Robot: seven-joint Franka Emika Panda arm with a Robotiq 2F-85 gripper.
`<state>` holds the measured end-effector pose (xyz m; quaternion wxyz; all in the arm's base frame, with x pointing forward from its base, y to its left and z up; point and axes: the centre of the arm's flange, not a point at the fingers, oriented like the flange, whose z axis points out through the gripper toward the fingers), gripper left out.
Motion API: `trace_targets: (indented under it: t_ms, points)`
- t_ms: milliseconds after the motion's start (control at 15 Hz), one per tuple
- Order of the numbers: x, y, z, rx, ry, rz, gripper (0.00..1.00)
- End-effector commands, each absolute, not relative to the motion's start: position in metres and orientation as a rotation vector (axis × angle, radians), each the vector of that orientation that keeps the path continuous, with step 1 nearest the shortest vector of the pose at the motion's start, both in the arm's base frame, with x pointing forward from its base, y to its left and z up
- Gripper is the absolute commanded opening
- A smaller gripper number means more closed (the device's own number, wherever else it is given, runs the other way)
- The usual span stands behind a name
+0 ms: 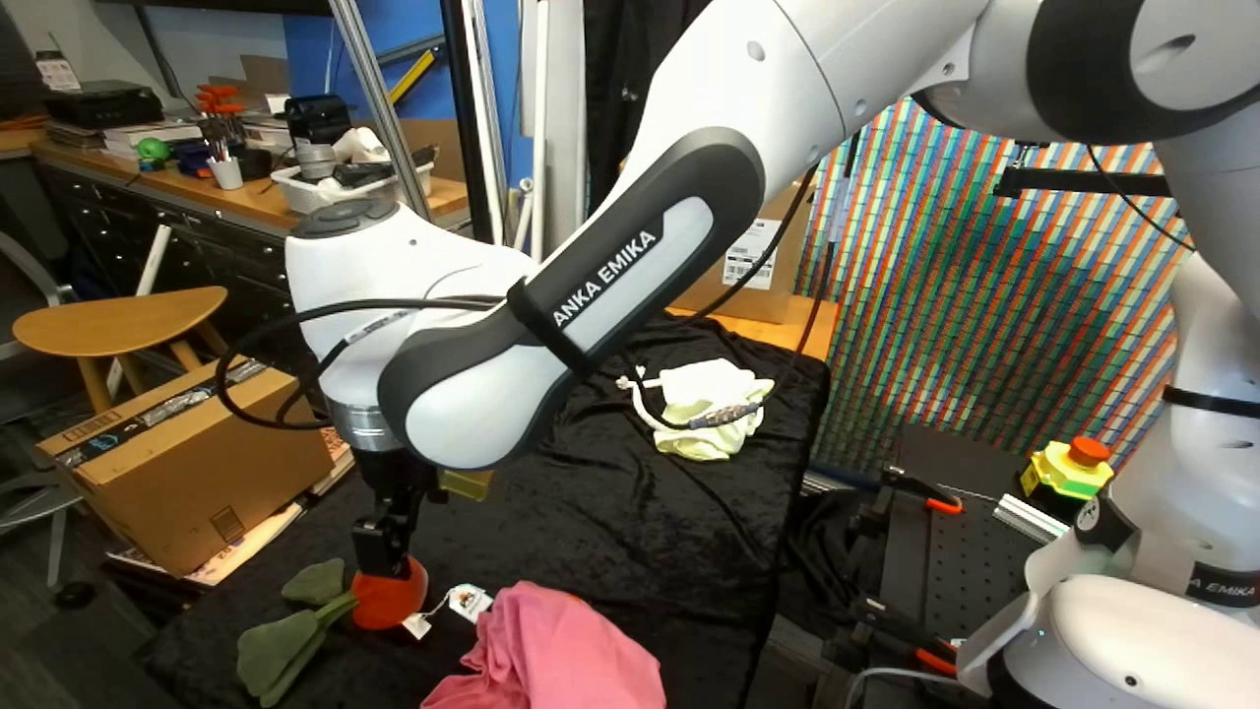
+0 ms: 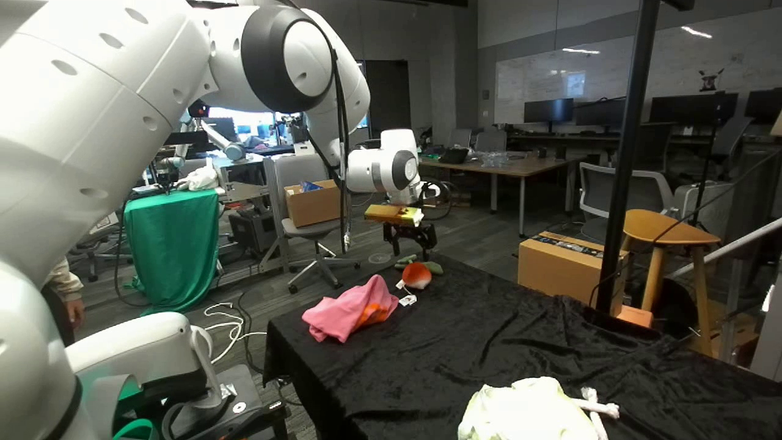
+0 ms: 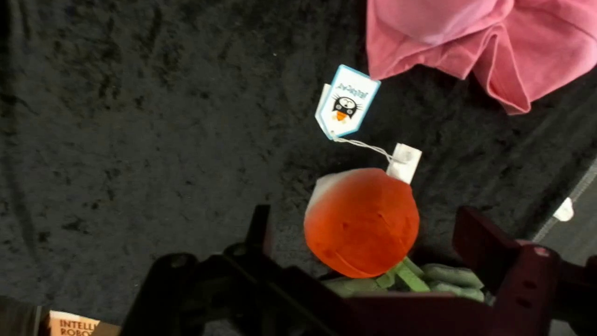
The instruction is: Gather all the objects on the table and put them in one place
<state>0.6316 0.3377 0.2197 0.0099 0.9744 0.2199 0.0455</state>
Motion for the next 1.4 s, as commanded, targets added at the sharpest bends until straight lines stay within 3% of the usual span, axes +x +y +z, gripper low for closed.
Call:
trace_targets:
  t_ms: [0, 1333]
  points:
    - [0.627, 0.356, 0.212, 3.125, 0.696, 0.207, 1.00]
    - [0.642, 0.397, 0.157, 3.148, 0.629, 0.196, 1.00]
